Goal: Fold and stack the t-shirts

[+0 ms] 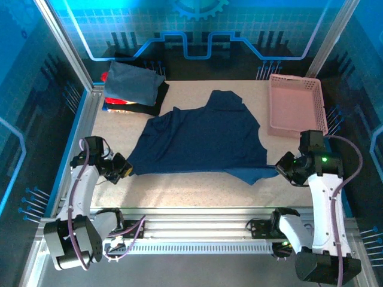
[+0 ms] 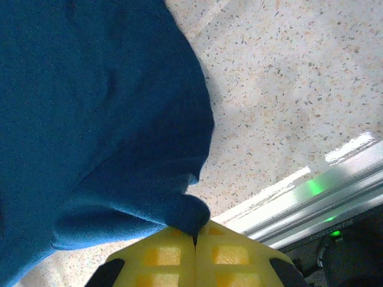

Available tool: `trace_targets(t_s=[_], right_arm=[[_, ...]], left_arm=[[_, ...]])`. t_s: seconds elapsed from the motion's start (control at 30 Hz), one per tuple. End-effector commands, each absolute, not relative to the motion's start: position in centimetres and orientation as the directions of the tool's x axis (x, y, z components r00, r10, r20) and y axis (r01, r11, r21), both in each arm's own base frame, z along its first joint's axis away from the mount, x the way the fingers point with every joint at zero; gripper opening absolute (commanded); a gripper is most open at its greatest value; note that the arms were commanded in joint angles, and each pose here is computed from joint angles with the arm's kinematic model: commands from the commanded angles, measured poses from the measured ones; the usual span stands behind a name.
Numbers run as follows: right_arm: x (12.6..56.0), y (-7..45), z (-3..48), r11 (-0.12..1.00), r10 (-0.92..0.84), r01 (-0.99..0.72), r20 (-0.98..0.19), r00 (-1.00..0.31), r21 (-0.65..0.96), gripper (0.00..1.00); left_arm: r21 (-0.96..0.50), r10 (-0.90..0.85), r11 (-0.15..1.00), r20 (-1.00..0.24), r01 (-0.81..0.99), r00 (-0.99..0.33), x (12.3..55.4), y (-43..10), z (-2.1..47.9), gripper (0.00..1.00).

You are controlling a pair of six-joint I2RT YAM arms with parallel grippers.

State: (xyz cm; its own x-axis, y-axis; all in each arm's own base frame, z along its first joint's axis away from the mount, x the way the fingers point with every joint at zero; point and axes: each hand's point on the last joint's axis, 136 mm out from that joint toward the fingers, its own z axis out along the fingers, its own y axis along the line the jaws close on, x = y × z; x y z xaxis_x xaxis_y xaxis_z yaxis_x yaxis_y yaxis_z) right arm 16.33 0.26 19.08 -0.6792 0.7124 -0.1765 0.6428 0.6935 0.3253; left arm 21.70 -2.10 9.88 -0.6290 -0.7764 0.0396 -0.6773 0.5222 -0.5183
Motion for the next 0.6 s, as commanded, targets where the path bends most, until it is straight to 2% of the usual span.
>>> trace_targets(t_s=[0.0, 0.27, 0.57], right_arm=[[14.1, 0.2, 20.0, 0.693, 0.714, 0.658, -0.154, -0.683, 0.296, 0.00], [14.1, -0.2, 20.1, 0.710, 0.701, 0.646, -0.188, -0.688, 0.281, 0.00], [19.9, -1.2, 18.2, 0.741, 0.667, 0.607, -0.216, -0.713, 0.285, 0.00]], left_arm=[[-0.467, -0.785, 0.534, 0.034, -0.705, -0.618, 20.3, -1.9, 10.8, 0.00], [-0.400, -0.817, 0.533, -0.014, -0.746, -0.576, 18.7, -0.9, 11.0, 0.00], [-0.391, -0.823, 0.538, -0.050, -0.747, -0.566, 20.5, 0.0, 10.0, 0.00]])
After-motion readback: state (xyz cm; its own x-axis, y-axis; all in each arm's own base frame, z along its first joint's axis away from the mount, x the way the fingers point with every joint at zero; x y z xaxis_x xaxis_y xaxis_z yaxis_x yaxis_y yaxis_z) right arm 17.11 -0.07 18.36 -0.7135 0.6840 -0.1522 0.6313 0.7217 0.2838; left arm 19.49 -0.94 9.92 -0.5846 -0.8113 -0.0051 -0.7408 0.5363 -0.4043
